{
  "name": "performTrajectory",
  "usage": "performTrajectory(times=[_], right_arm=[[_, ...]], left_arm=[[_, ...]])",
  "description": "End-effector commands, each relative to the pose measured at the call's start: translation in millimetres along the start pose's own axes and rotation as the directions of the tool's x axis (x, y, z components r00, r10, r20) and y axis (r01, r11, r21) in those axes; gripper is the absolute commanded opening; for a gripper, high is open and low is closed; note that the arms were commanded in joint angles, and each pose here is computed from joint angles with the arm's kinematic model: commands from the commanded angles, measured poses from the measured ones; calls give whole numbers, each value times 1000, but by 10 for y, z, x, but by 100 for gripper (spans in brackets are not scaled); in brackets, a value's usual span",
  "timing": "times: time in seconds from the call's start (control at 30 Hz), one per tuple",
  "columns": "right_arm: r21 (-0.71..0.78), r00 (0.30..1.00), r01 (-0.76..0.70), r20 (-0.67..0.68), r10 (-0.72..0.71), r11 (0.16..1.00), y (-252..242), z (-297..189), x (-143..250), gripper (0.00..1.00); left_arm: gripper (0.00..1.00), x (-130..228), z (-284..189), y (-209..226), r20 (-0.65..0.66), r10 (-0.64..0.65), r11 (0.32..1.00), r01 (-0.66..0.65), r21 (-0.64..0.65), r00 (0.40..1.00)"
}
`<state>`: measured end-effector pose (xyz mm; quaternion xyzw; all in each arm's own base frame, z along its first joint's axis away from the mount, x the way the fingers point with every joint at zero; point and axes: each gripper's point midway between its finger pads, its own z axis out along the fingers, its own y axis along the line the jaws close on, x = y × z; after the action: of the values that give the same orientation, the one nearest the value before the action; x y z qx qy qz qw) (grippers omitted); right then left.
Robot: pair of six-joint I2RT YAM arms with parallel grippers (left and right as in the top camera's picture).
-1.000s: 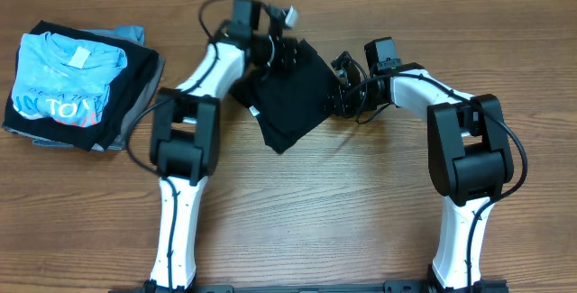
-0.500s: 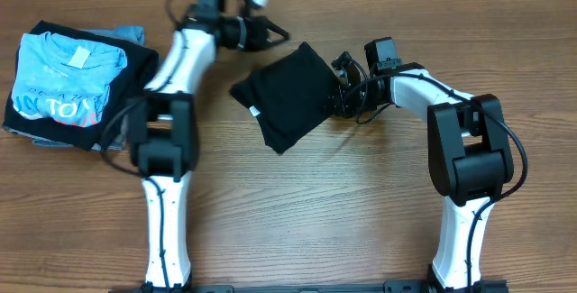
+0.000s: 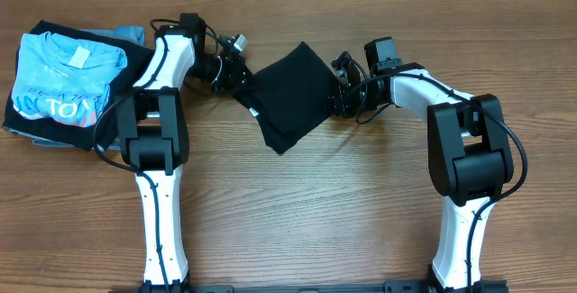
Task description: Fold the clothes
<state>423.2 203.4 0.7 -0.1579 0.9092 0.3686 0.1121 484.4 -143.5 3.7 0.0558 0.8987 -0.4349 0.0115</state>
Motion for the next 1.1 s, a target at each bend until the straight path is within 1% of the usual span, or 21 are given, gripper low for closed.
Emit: performTrajectory(times=[0.0, 0.03, 0.13, 0.2, 0.23, 0.27, 0.3, 0.33, 0.4, 0.43, 0.5, 0.53, 0.57, 0.6, 0.67, 0.73, 0.83, 0.87, 0.93, 1.07], right_arm=[[90, 998, -31, -52, 35, 995, -291, 141, 198, 4], [90, 998, -31, -53, 35, 995, -292, 141, 198, 4], [90, 998, -30, -52, 35, 995, -291, 141, 196, 4], [90, 998, -30, -52, 35, 995, -291, 141, 196, 4], [90, 998, -30, -51, 34, 995, -291, 141, 195, 4], [90, 998, -29, -51, 34, 996, -292, 141, 193, 4], [90, 998, -29, -51, 34, 996, -292, 141, 193, 4], [90, 998, -29, -51, 34, 996, -292, 141, 193, 4], [90, 998, -28, -49, 33, 996, -292, 142, 189, 4], [90, 998, -27, -49, 32, 996, -292, 142, 187, 4], [90, 998, -27, -49, 32, 996, -292, 142, 187, 4], [90, 998, -27, -49, 32, 996, -292, 142, 187, 4], [90, 998, -27, -49, 32, 996, -292, 142, 187, 4], [90, 998, -27, -49, 32, 996, -292, 142, 187, 4], [90, 998, -27, -49, 32, 996, -292, 142, 187, 4], [90, 998, -27, -48, 31, 996, -293, 142, 186, 4], [90, 999, -23, -44, 27, 996, -294, 142, 173, 4], [90, 999, -23, -43, 27, 996, -294, 142, 172, 4], [91, 999, -25, -45, 29, 996, -296, 140, 177, 4], [91, 999, -23, -42, 27, 996, -296, 140, 169, 4]], left_arm=[[4, 92, -159, 686, -14, -53, 974, 48, -221, 999], [4, 33, -285, 669, 14, -58, 973, 59, -223, 998], [4, -169, -808, 432, 111, -17, 974, 41, -224, 994], [4, -217, -1128, 267, 153, 12, 963, 30, -269, 988], [4, -209, -1214, 241, 160, 7, 953, 42, -299, 987], [7, -150, -1321, 272, 172, -54, 927, 114, -358, 984], [10, -91, -1356, 303, 174, -102, 908, 163, -386, 979], [13, 5, -1361, 322, 158, -150, 894, 202, -401, 976], [23, 183, -1284, 321, 102, -215, 888, 238, -393, 971], [33, 286, -1223, 323, 69, -248, 885, 255, -390, 966], [45, 417, -1139, 325, 26, -286, 879, 273, -390, 958], [60, 479, -1092, 335, 7, -302, 877, 281, -390, 953], [92, 564, -1023, 368, -16, -327, 872, 295, -390, 945], [96, 603, -990, 392, -24, -342, 869, 306, -390, 940], [99, 693, -883, 432, -46, -367, 871, 326, -367, 929], [99, 768, -720, 452, -69, -374, 889, 336, -310, 925], [99, 750, -457, 388, -81, -285, 948, 269, -168, 955], [100, 754, -396, 384, -79, -274, 954, 261, -145, 958], [100, 814, -231, 402, -88, -261, 961, 249, -123, 961], [100, 974, 115, 369, -135, -240, 966, 223, -134, 961]])
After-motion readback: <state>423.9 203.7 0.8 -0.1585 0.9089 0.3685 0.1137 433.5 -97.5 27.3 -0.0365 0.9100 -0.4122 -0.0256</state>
